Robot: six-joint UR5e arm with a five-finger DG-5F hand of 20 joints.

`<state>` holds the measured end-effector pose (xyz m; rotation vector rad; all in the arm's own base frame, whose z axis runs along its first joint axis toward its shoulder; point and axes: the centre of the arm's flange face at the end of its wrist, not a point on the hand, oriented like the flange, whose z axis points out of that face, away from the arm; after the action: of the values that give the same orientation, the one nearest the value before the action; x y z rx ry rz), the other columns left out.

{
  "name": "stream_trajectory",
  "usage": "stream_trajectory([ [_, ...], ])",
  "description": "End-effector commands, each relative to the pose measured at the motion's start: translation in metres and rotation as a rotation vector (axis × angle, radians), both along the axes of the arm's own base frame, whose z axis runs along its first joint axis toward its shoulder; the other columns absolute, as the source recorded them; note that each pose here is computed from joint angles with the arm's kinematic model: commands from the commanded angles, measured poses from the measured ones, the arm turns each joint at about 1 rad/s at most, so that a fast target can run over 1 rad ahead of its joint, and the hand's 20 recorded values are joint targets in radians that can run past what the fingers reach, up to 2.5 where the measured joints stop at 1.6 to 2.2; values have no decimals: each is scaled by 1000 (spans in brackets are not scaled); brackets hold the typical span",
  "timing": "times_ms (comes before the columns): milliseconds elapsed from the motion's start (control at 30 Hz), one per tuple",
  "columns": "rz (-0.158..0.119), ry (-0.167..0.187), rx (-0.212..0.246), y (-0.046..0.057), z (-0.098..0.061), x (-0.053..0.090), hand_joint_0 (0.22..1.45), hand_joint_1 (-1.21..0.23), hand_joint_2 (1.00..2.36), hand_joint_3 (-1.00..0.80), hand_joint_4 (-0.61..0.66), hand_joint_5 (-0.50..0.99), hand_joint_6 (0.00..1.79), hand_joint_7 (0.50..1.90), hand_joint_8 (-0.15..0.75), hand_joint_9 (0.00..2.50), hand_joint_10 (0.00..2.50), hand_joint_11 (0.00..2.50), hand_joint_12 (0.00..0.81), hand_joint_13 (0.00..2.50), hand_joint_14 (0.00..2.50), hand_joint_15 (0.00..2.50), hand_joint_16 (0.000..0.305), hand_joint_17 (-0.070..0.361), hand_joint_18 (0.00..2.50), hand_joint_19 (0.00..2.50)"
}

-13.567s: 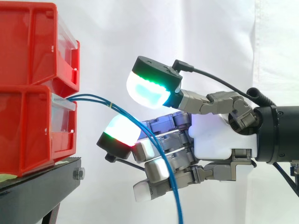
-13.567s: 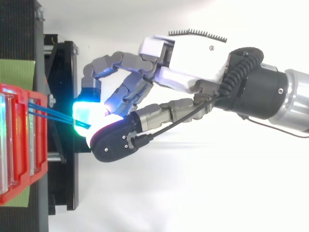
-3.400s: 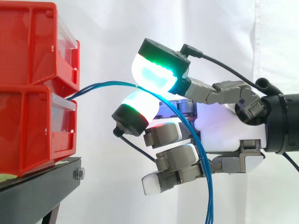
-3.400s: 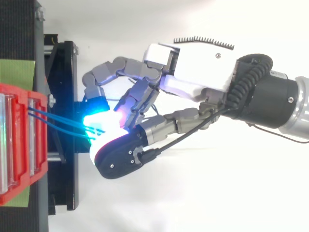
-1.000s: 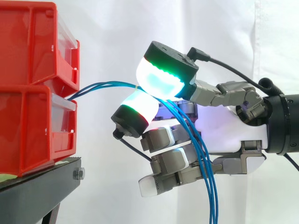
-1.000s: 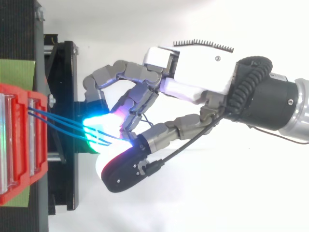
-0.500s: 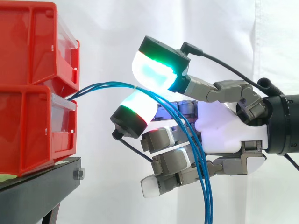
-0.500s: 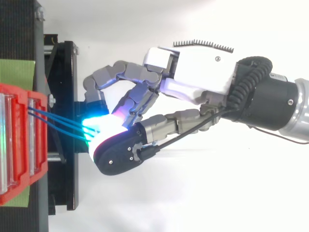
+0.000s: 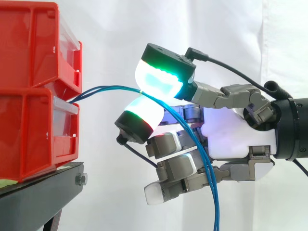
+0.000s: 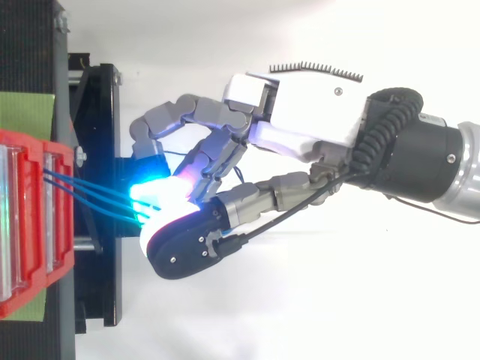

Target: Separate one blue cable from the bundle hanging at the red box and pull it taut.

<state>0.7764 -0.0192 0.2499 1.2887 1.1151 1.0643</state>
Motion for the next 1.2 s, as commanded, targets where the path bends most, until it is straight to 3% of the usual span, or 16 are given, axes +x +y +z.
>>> stream_trajectory([
  [0,0,0,0,0,0,0,791,-949,1000,-500,-193,-189,868,1457,150,1009,27,1208,300,1086,29,1230,40,90,622,496],
  [500,0,1,0,0,0,0,698,-1048,1000,-500,-209,-175,848,1358,124,869,27,1100,298,905,32,1112,41,92,538,413],
  [700,0,-2,1,0,0,0,576,-1011,1000,-500,-174,-174,840,1336,133,914,26,1143,306,955,29,1161,42,94,550,468],
  [900,0,0,0,0,-1,0,437,-835,1000,-500,-92,-172,832,1248,218,996,22,1129,368,1041,24,1161,50,114,616,504],
  [1167,0,3,0,0,-1,0,446,-569,1000,-500,-71,-170,809,1222,233,1036,23,1128,376,1069,23,1169,52,116,615,532],
])
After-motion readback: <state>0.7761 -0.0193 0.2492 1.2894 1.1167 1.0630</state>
